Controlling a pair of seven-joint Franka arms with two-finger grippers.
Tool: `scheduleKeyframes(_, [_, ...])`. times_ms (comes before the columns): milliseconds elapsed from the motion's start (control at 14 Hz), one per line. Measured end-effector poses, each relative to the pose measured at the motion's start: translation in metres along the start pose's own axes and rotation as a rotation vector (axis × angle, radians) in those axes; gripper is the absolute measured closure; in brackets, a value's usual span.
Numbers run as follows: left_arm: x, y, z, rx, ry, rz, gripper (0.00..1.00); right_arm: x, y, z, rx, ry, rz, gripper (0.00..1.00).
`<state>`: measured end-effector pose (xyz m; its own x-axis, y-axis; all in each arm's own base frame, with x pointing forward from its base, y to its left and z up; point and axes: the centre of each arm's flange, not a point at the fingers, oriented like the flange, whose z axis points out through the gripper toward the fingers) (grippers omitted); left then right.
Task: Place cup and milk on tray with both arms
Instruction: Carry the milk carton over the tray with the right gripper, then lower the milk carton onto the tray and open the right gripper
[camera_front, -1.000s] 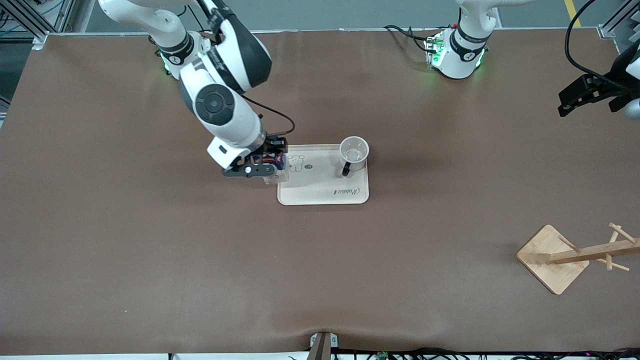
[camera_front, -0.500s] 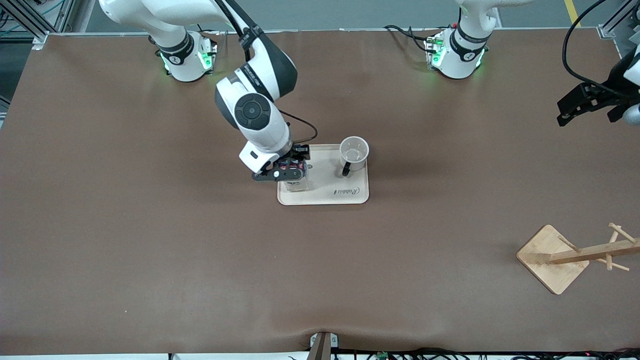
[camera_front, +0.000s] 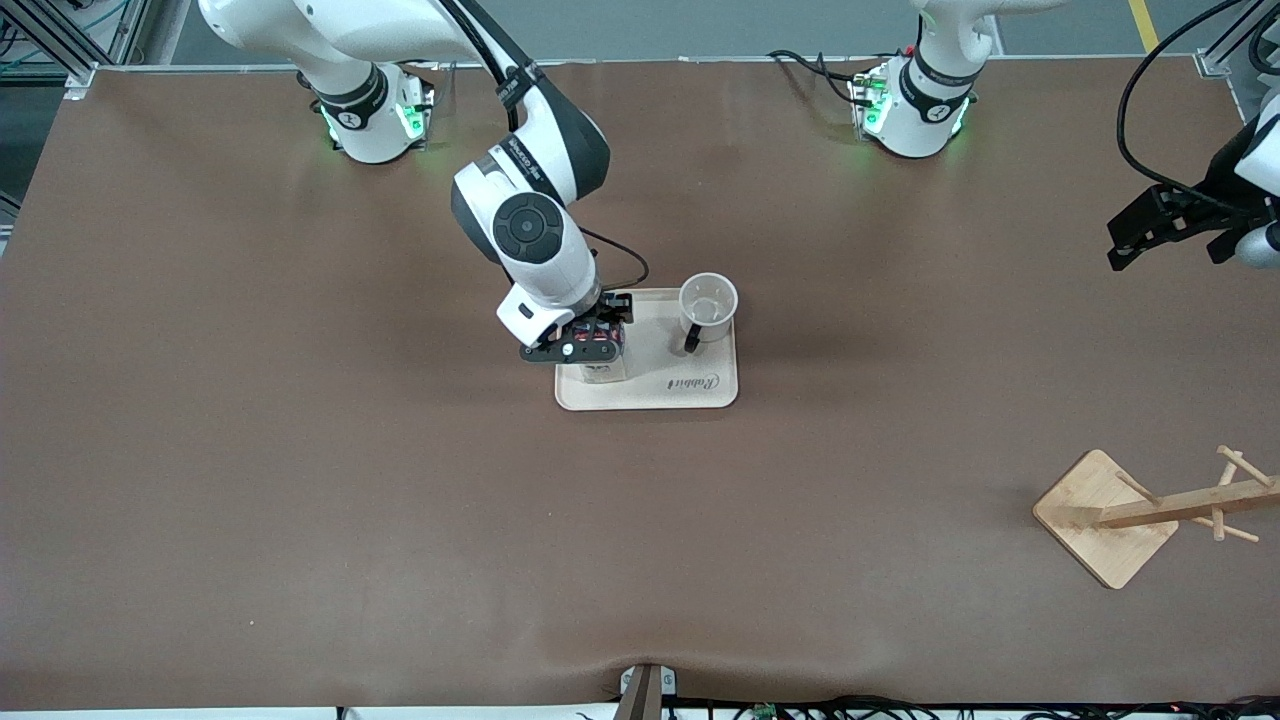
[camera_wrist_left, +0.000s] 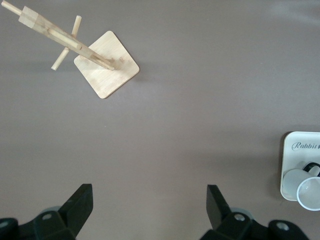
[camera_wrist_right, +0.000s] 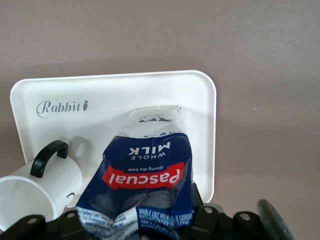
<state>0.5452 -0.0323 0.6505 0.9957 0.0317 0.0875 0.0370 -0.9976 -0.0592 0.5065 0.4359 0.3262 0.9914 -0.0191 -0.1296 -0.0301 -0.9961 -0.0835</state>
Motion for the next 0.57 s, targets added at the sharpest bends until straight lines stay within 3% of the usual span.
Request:
scheduleKeyframes(286, [0.008, 0.001, 0.011, -0.002, -0.001, 0.001, 0.0, 0.0, 0.0, 0.0, -0.001, -0.004, 0.009, 0.34])
scheduleKeyframes(429, [0.01, 0.001, 0.014, -0.002, -0.003, 0.001, 0.0, -0.001, 0.0, 0.002, -0.005, -0.009, 0.009, 0.22])
scheduleKeyframes(571, [0.01, 0.0, 0.014, -0.002, -0.002, -0.001, 0.0, 0.0, 0.001, 0.006, -0.011, -0.016, 0.01, 0.01])
